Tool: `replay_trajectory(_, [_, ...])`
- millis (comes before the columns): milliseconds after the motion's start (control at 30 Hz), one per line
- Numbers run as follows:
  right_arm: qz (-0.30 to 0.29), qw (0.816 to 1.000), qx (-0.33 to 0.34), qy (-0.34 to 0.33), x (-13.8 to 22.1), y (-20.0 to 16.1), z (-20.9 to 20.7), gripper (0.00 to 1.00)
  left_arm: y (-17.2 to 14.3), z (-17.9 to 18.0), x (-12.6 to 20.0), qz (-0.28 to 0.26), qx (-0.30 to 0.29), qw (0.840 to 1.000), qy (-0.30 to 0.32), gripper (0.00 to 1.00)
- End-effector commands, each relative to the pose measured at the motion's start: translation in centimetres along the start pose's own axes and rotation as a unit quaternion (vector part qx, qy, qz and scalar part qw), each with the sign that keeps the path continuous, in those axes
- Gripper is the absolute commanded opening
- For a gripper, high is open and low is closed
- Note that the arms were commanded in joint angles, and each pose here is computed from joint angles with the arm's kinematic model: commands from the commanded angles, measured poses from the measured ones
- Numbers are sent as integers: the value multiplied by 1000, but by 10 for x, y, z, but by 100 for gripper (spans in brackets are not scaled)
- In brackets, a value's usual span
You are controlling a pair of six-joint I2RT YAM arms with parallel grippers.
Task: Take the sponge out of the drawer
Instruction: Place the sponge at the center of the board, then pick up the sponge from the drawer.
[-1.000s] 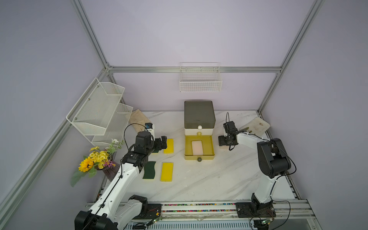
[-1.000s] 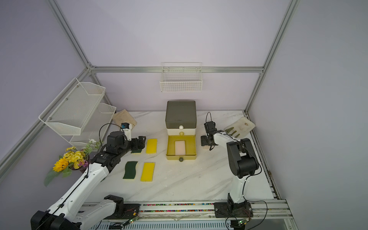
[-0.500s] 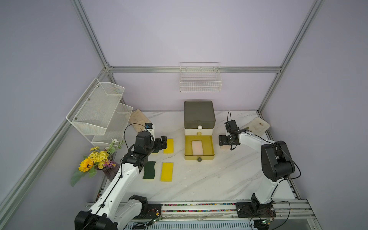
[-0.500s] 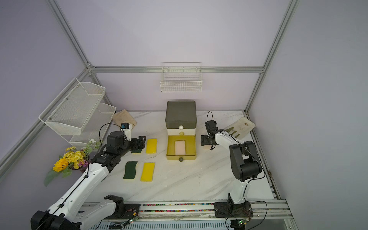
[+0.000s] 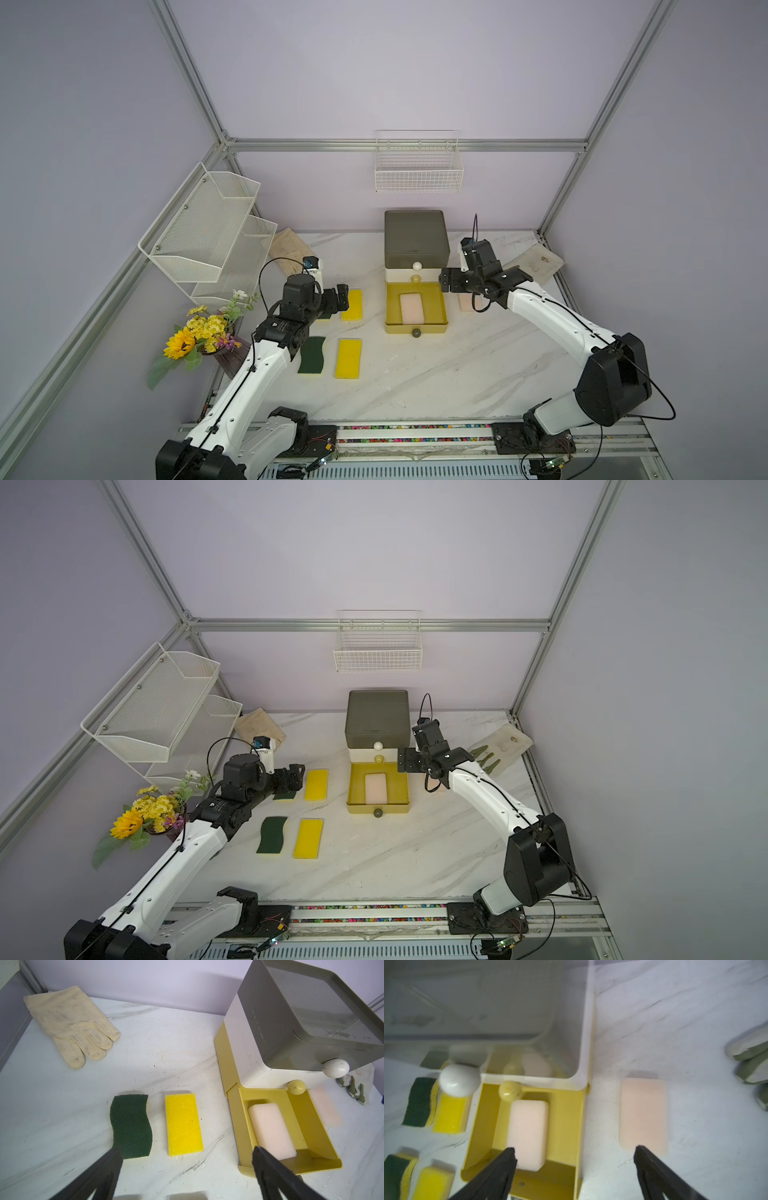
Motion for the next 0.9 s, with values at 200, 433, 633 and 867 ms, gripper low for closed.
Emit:
replay_trajectory(200, [51,998,29,-24,-29,-42,48,97,6,0,3,-18,-6,1000,-7,100])
replay_trajectory(433, [76,995,31,-49,-63,-65,63,97,6,0,4,-19,-5,1000,-6,100])
replay_trajectory(633, [99,992,34,-68,-86,-78,67,97,6,-1,3,-18,-6,1000,-9,100])
replay_trajectory(867, [111,991,28,-74,-101,-84,66,97,6,-1,3,-17,-5,1000,-10,100])
Point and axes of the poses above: each gripper's point midway between its finger pads, its own x axis back along the fingers, its own z axis along the line the jaws close on, y = z × x, the point moved 9 cm from there along x, back along the fingers, and after that the axes turned 11 degrees about -x, right-handed, at the moved point
